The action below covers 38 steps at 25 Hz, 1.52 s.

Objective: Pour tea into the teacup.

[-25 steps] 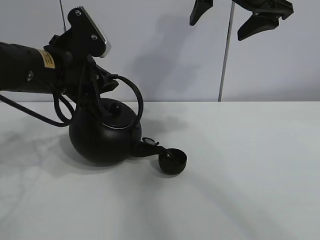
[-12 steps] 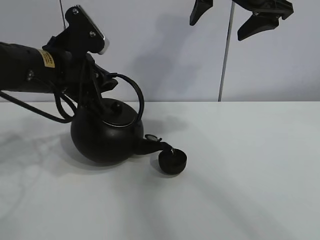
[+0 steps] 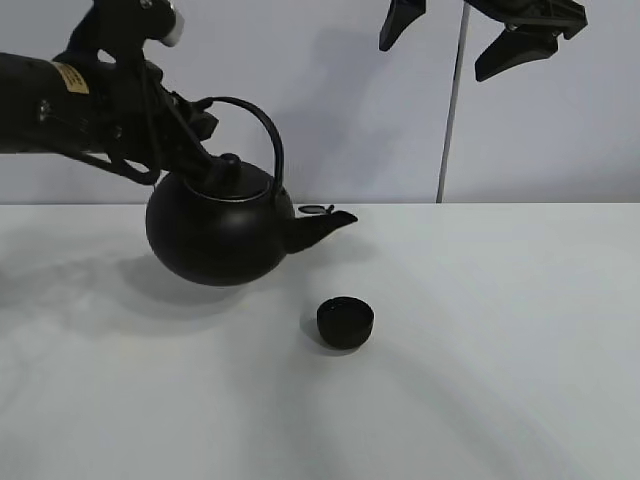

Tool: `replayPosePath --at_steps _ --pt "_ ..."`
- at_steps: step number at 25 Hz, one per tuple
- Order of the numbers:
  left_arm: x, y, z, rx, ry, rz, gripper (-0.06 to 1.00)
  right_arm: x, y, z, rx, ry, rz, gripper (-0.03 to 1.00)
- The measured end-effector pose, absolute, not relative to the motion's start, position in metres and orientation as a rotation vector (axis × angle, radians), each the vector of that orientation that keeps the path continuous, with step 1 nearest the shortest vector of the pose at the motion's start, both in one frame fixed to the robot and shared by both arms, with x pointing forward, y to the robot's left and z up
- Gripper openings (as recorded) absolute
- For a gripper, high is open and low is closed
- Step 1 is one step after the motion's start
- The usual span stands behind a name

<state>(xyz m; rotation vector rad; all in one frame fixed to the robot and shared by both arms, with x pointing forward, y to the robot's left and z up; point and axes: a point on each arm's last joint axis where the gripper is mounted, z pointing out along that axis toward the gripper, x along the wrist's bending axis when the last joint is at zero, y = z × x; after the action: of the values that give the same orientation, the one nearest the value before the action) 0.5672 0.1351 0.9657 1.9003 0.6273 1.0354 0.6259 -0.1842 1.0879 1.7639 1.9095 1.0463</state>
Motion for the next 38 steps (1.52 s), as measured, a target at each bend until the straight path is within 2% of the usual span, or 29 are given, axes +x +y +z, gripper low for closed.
replayPosePath --at_steps 8,17,34,38 --pt "0.540 0.163 0.974 1.742 0.899 1.035 0.11 0.626 -0.184 1.088 1.764 1.909 1.046 0.69" --pt "0.506 0.189 0.953 1.612 1.014 1.077 0.11 0.626 -0.184 1.088 1.764 1.909 1.047 0.69" --pt "0.504 0.190 0.904 1.689 1.006 1.080 0.11 0.626 -0.184 1.088 1.764 1.909 1.047 0.69" --pt "0.504 0.189 0.903 1.688 1.001 1.081 0.11 0.626 -0.184 1.088 1.764 1.909 1.047 0.69"
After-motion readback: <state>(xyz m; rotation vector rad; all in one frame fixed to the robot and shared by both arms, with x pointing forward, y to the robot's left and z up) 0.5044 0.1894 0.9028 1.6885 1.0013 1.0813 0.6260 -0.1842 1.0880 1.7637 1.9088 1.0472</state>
